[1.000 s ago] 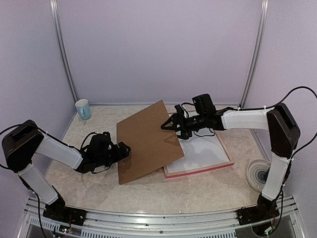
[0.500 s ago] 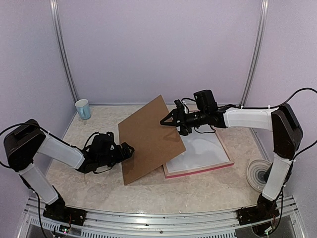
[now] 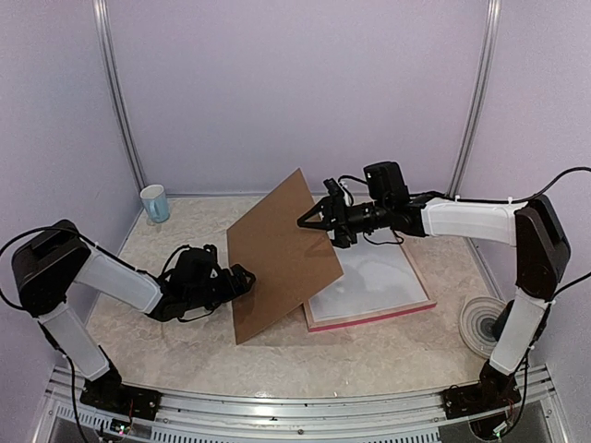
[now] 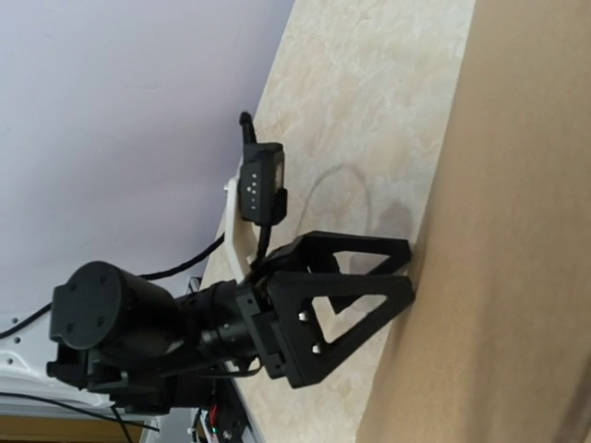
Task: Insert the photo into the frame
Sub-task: Turn over the backboard at the center of the board.
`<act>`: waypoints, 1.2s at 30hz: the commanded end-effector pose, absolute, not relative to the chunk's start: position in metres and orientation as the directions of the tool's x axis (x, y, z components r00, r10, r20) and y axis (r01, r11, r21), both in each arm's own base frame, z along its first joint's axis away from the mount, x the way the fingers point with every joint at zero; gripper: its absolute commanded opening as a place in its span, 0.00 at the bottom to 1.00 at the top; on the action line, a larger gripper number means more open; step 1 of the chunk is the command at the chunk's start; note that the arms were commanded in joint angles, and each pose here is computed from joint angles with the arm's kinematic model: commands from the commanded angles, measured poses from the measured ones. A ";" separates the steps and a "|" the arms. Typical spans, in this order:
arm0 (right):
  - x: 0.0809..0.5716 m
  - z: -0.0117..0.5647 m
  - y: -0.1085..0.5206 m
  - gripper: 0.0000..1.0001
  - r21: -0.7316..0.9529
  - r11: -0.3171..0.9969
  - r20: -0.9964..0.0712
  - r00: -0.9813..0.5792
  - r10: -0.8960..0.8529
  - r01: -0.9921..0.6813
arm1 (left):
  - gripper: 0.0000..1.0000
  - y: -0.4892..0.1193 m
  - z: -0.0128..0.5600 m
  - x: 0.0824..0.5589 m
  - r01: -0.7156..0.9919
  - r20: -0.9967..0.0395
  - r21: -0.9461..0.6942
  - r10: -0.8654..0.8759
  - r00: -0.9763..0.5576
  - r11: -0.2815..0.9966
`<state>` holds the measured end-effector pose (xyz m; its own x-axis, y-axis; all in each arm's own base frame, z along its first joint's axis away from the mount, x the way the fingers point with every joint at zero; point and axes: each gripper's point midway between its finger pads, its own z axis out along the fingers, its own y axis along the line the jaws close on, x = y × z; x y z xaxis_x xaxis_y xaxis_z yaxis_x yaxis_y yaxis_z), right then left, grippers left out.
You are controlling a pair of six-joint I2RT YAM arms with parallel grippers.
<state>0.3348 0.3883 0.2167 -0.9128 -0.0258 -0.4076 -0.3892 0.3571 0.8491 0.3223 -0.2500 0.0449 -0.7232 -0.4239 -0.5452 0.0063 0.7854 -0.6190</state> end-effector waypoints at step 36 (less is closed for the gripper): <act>0.299 0.310 0.413 0.80 0.840 0.149 -0.519 -0.852 -0.065 -0.522 | 0.93 -0.294 0.059 0.323 0.087 -0.530 -0.661 -0.382 -0.757 0.745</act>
